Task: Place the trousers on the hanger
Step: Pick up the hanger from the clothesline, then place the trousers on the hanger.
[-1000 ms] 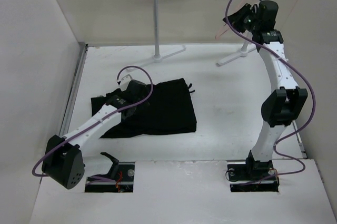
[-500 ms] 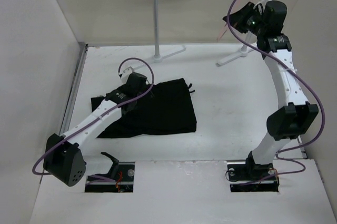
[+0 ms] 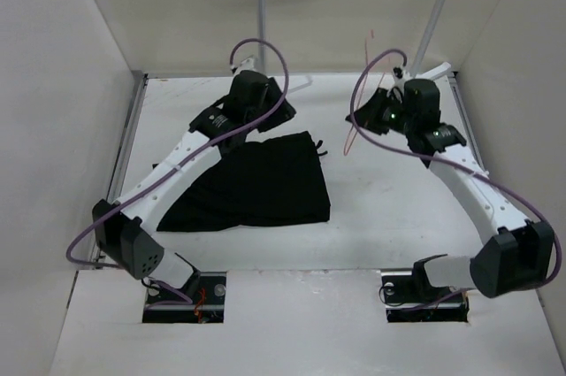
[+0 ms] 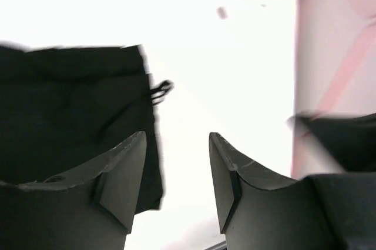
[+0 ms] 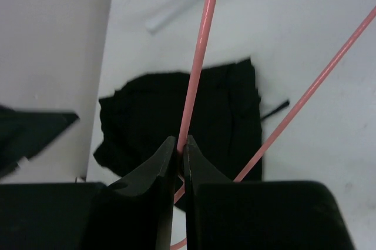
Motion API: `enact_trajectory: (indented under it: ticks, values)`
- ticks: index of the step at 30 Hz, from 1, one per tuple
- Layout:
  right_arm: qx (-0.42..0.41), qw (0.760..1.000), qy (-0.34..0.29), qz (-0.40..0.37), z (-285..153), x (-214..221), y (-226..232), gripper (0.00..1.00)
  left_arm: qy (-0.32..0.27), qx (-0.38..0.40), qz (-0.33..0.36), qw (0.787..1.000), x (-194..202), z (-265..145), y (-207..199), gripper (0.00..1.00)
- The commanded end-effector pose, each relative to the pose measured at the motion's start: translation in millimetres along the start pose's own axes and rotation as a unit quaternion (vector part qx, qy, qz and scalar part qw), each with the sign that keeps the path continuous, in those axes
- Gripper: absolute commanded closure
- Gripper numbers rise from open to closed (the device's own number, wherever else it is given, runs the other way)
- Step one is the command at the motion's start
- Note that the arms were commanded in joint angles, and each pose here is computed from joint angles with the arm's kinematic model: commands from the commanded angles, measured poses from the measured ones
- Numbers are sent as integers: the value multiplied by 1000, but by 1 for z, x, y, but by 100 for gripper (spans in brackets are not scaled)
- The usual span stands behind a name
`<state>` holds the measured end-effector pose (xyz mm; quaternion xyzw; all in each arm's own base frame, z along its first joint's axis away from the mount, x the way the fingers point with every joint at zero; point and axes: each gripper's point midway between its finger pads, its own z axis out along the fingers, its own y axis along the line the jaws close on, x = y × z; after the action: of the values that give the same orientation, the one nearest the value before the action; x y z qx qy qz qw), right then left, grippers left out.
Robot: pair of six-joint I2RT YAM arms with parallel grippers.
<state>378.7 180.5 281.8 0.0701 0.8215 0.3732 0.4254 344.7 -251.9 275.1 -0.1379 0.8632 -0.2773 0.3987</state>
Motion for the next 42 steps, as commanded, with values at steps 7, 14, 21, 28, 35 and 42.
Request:
enact_trajectory:
  ticks: [7,14,21,28,35,42]
  values:
    - [18,999,33,-26,-26,85,-10,93,63,75,109,989,44,36,-104,61]
    - [25,998,58,-10,-41,130,-24,93,83,86,124,985,73,61,-130,61]
    - [22,997,78,-4,-50,155,-29,92,109,77,130,982,104,88,-130,62]
    - [13,996,89,-1,-55,164,-29,92,117,93,135,979,129,96,-142,66]
    - [2,994,104,20,-58,171,-28,92,114,76,124,983,143,111,-137,79]
    - [42,992,115,36,-68,181,-46,87,75,55,108,990,136,105,-122,100]
